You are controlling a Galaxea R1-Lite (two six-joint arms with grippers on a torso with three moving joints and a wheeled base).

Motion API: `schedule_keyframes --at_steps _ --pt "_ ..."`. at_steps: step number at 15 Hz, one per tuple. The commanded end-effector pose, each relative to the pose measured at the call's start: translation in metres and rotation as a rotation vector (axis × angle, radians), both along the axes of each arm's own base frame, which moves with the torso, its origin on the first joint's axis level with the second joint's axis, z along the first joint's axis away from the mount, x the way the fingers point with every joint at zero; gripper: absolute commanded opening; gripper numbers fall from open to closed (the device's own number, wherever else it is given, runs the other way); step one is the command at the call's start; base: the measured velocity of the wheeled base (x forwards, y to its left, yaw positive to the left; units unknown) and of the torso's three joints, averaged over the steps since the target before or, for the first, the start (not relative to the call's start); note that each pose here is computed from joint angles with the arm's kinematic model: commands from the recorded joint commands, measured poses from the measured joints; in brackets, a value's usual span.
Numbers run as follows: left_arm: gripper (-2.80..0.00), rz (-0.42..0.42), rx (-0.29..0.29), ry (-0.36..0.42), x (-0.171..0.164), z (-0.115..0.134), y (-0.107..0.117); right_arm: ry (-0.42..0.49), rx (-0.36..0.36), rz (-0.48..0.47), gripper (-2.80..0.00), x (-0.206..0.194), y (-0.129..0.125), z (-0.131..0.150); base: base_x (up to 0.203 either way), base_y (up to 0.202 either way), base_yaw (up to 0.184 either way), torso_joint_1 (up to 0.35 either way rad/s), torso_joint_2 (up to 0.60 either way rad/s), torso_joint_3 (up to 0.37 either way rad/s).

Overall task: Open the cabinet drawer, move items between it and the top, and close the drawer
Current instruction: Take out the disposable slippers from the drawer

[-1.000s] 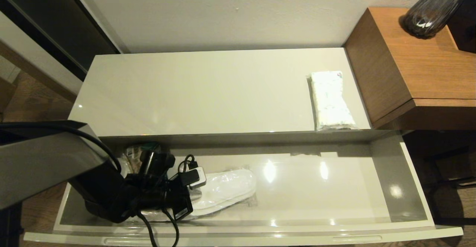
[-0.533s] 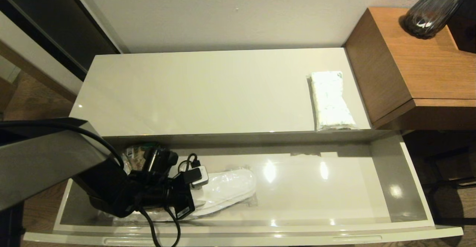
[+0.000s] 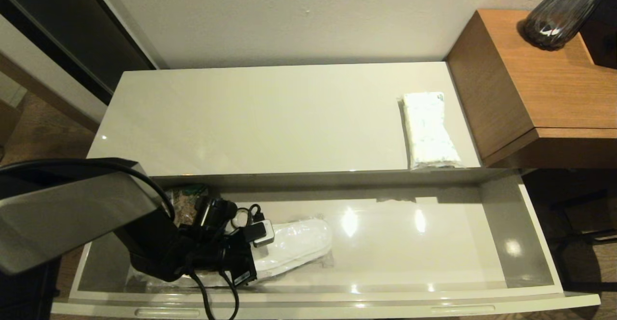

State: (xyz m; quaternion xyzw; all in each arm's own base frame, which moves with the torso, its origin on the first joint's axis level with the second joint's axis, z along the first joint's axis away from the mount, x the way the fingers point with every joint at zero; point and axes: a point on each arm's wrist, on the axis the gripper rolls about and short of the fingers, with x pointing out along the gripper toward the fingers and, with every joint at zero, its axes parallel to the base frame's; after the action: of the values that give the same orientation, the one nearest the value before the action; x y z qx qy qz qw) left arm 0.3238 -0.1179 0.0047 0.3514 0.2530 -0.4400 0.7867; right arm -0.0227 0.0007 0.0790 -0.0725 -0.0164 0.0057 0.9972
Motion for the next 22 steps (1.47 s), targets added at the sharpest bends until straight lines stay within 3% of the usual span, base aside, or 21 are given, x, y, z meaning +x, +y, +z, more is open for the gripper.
schedule_keyframes --at_steps 1,6,10,22 --pt "0.00 -0.011 0.007 0.015 0.005 -0.012 -0.004 0.003 -0.001 0.001 -2.80 0.000 0.000 0.000 0.000 0.000 0.000 0.000 0.00 0.000" --pt "0.00 -0.009 0.008 0.005 0.013 -0.019 -0.007 0.002 -0.002 0.000 -2.80 0.000 0.000 0.000 0.000 0.000 0.000 0.000 0.00 0.000" --pt "0.00 -0.005 -0.038 -0.125 0.024 -0.033 -0.012 0.003 -0.001 0.001 -2.80 0.000 0.000 0.000 0.000 0.000 0.000 0.000 0.00 0.000" --pt "0.00 -0.030 -0.034 -0.110 0.019 -0.037 -0.020 0.003 -0.001 0.000 -2.80 0.000 0.000 0.000 0.000 0.000 0.000 0.000 0.00 0.000"
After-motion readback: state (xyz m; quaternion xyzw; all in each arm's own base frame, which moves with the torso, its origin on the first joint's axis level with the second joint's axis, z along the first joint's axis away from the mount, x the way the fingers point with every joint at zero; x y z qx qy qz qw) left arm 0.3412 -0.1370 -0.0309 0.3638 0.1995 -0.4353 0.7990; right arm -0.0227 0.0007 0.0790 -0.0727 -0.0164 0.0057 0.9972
